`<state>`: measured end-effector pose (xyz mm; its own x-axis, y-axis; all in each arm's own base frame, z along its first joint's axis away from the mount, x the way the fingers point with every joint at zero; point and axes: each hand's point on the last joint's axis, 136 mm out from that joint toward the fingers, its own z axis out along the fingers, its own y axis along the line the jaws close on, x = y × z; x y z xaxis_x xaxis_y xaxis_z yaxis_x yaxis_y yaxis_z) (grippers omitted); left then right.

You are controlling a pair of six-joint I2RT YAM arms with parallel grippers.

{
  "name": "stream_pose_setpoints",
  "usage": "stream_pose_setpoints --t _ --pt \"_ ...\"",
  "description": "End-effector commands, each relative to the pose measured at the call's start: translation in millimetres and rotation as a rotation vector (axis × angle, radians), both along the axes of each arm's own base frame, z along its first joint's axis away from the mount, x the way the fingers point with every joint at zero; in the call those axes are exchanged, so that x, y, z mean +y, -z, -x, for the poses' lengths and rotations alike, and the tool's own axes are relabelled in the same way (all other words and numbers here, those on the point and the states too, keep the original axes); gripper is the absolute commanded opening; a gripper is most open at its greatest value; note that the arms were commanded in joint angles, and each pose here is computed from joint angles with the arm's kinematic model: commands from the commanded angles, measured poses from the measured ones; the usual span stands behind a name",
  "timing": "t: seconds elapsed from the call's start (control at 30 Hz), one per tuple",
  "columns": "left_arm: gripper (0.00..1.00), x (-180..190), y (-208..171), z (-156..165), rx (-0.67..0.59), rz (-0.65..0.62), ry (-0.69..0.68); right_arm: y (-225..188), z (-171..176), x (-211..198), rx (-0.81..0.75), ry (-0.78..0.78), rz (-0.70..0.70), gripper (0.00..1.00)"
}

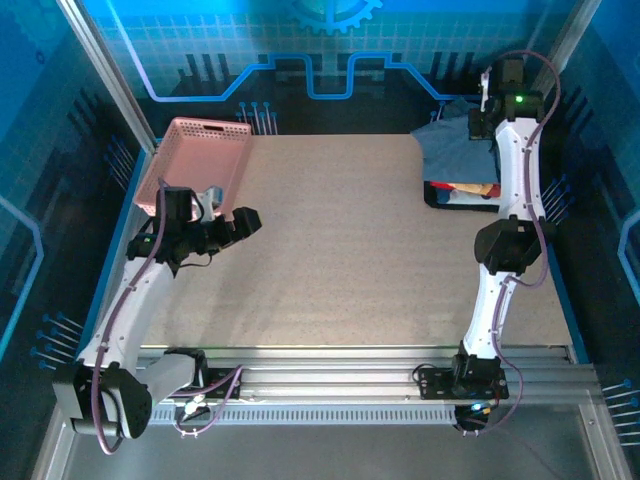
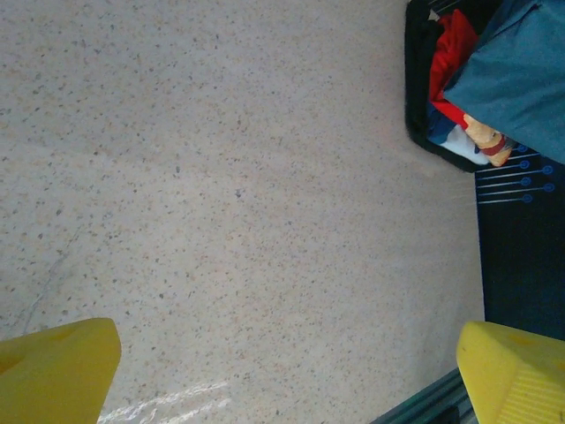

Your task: Fold and stack the t-shirts

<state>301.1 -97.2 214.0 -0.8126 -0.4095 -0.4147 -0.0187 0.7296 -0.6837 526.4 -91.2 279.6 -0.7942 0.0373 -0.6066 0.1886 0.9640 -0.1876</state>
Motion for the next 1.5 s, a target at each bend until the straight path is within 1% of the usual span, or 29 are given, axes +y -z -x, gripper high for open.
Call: stream_pose_setpoints --t 0.0,0.13,0.17,0.2,0.4,0.53,0.7,0.73,0.77,0.83,0.87,0.9,0.97,1.07,1.17,1.23,1.33,1.37,1.4,1.43,1.47 --pt "0.99 5.1 -0.3 0.7 0.015 -0.042 0.004 31.5 -7.5 -22.8 0.05 0.037 -0.014 0.0" --pt "0.99 7.3 4.2 -1.1 0.04 -0.057 -0.003 46.2 -14.0 -43.0 0.058 0.072 -0.015 0.0" --pt "0.99 8.0 6.3 -1.4 0.05 -0.058 -0.007 59.5 -18.1 -47.1 0.074 0.078 -0.027 0.0" --pt "0.99 8.2 7.7 -1.7 0.058 -0.059 -0.01 64.2 -19.7 -52.6 0.076 0.087 -0.035 0.0" --pt "0.99 12.5 8.9 -3.8 0.079 -0.077 -0.034 86.1 -27.4 -85.6 0.073 0.148 -0.058 0.0" --pt "0.99 15.6 8.6 -5.1 0.082 -0.089 -0.051 97.8 -34.6 -100.9 0.055 0.171 -0.083 0.0" --pt "0.99 20.1 11.7 -3.9 0.094 -0.11 -0.071 109.3 -47.7 -109.4 0.019 0.176 -0.117 0.01" --pt "0.99 20.7 12.2 -3.8 0.095 -0.112 -0.074 111.0 -50.4 -110.3 0.012 0.175 -0.118 0.05" --pt "0.99 21.5 13.3 -3.5 0.098 -0.117 -0.077 112.8 -53.6 -111.7 0.0 0.179 -0.124 0.13" --pt "0.99 23.5 16.4 -3.1 0.107 -0.126 -0.086 113.2 -61.9 -111.5 -0.034 0.181 -0.145 0.36" --pt "0.99 24.2 17.9 -2.8 0.114 -0.127 -0.09 110.3 -66.3 -110.8 -0.059 0.184 -0.16 0.53" --pt "0.99 24.1 18.8 -3.1 0.116 -0.126 -0.092 104.6 -70.1 -109.6 -0.087 0.188 -0.17 0.63" --pt "0.99 23.8 20.2 -3.7 0.12 -0.12 -0.095 91.6 -72.1 -106.5 -0.124 0.194 -0.193 0.72" --pt "0.99 21.4 16.5 -8.6 0.098 -0.099 -0.096 86.8 -58.4 -107.6 -0.106 0.246 -0.21 0.77" --pt "0.99 19.5 13.8 -13.8 0.077 -0.085 -0.094 84.6 -33.8 -103.9 -0.094 0.303 -0.296 0.79" --pt "0.99 16.9 12.9 -17.1 0.062 -0.072 -0.083 76.6 -14.8 -104.6 -0.137 0.341 -0.367 0.8" --pt "0.99 15.4 12.0 -21.7 0.041 -0.064 -0.077 64.3 14.3 -102.0 -0.223 0.377 -0.479 0.9" --pt "0.99 14.5 10.9 -23.4 0.027 -0.061 -0.072 64.3 26.5 -101.1 -0.238 0.39 -0.51 0.91" --pt "0.99 14.4 10.1 -25.1 0.013 -0.06 -0.072 59.5 37.7 -99.4 -0.258 0.393 -0.529 0.91" --pt "0.99 15.3 9.8 -26.8 0.003 -0.064 -0.076 60.8 48.5 -96.6 -0.265 0.395 -0.535 0.97" --pt "0.99 16.7 10.3 -28.5 -0.007 -0.069 -0.081 58.3 59.4 -94.8 -0.282 0.393 -0.525 1.0"
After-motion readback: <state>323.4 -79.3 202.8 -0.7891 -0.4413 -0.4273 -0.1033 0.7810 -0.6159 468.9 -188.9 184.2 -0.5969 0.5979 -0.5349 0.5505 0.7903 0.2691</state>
